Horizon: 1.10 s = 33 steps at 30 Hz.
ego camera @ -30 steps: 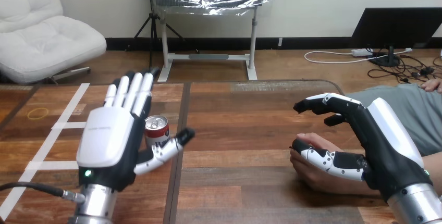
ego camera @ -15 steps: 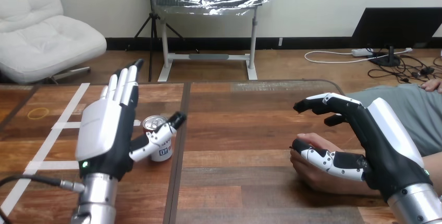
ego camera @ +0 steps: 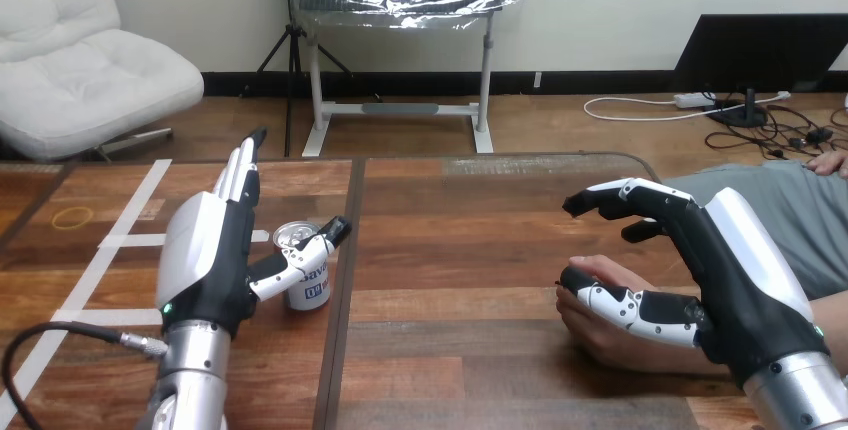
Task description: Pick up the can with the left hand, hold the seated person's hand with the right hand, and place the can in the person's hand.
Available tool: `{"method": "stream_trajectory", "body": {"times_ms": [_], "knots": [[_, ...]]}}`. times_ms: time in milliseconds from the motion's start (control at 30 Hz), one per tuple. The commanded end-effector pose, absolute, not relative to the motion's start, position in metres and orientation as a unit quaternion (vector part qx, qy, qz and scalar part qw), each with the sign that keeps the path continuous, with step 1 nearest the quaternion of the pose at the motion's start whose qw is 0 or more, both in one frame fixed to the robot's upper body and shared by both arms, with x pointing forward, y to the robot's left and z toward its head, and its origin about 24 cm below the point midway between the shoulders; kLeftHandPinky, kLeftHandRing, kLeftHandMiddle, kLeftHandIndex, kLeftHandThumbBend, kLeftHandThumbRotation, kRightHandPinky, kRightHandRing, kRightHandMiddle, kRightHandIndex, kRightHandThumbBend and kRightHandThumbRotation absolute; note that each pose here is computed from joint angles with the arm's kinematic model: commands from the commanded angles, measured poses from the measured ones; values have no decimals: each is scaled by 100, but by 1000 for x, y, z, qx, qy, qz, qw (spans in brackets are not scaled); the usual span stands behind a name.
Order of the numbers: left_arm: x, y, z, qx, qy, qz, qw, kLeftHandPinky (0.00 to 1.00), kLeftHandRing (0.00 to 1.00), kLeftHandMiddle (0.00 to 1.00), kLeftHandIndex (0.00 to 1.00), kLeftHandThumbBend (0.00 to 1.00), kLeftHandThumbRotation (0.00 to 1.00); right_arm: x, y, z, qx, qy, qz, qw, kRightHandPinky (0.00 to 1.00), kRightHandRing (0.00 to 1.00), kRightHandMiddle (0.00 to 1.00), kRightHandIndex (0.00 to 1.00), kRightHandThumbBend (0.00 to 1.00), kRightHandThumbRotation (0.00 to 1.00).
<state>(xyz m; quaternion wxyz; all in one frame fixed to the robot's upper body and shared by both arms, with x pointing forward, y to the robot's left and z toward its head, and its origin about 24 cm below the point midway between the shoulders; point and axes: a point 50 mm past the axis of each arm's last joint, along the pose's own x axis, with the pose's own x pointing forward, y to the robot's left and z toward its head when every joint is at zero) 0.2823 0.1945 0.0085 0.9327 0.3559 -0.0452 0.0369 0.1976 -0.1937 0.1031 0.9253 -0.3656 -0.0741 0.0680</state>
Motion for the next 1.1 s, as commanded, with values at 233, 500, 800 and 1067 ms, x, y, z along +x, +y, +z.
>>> {"method": "stream_trajectory", "body": {"times_ms": [233,500,800,1067], "knots": [[315,188,28,308,-50,53,948,89,95,99,100,85,48,205,-192,123,-374,-124,64,917,70,78,78,68,57,0],[323,187,24,310,-21,53,949,89,95,99,100,89,51,205,-192,123,-376,-123,66,916,70,78,78,68,57,0],[331,184,20,304,13,46,952,89,96,99,100,94,55,205,-192,124,-376,-122,67,916,70,78,78,68,57,0],[336,181,19,297,27,35,954,87,94,98,99,96,54,204,-192,124,-378,-121,68,915,71,78,78,68,57,0]]}}
